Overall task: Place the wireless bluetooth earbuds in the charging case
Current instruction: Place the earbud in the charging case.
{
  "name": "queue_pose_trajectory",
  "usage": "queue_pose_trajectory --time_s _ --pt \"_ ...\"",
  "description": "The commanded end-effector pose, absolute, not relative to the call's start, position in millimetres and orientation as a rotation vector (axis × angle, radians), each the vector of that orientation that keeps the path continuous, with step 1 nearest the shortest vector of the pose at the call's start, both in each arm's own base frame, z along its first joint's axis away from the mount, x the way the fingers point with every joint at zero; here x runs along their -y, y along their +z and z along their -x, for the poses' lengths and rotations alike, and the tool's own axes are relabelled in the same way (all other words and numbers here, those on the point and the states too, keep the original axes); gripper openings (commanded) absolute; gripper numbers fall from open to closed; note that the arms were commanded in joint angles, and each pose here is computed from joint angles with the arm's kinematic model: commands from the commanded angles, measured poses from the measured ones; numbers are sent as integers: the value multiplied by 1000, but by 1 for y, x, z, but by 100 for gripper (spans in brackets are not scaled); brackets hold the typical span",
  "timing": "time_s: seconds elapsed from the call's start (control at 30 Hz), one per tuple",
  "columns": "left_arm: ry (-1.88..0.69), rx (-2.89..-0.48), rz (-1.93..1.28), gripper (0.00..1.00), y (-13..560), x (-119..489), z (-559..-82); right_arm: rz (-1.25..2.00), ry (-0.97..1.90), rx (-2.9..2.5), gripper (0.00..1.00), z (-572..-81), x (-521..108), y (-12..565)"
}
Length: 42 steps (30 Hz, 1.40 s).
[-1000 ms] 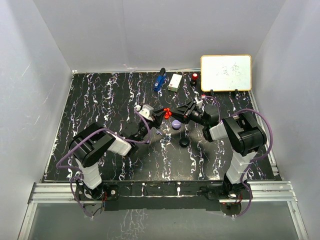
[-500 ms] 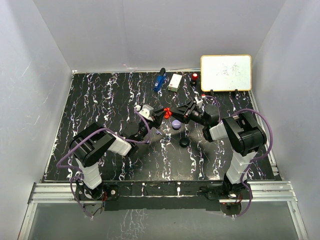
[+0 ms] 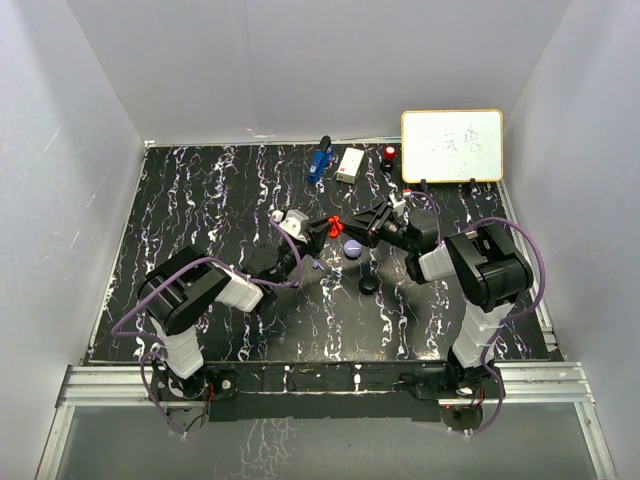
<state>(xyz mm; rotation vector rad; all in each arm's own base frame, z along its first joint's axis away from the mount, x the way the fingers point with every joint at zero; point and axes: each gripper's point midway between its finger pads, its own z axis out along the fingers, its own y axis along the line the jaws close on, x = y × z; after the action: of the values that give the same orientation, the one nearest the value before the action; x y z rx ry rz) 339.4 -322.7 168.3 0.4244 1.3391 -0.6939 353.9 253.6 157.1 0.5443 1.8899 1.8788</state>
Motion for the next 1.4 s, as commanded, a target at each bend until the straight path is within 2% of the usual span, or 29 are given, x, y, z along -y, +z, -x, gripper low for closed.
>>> queue_pose_trajectory --time_s 0.0,0.3,0.47,0.63,0.83,1.07,1.23,1.37 --pt "-707 -1295 -444 0 187 327 -331 -471 1902 -1813 0 -355 -255 174" --pt "-687 -1298 -444 1 188 325 -329 -469 1905 -1809 0 -355 -255 176" --pt "-665 -1296 -426 27 192 320 -332 -472 1904 -1811 0 -355 -254 175" --pt "-633 -1286 -410 46 198 314 -334 -474 1903 -1810 0 -355 -254 175" --pt "-611 -1262 -372 52 211 304 -333 -476 1902 -1813 0 -355 -254 174" --pt "-500 -1230 -223 65 242 262 -333 -473 1900 -1818 0 -356 -255 171" --pt "-365 -1392 -164 72 229 243 -345 -477 1899 -1820 0 -358 -255 169" --pt "-351 -1510 -227 75 216 255 -350 -476 1901 -1819 0 -359 -256 168"
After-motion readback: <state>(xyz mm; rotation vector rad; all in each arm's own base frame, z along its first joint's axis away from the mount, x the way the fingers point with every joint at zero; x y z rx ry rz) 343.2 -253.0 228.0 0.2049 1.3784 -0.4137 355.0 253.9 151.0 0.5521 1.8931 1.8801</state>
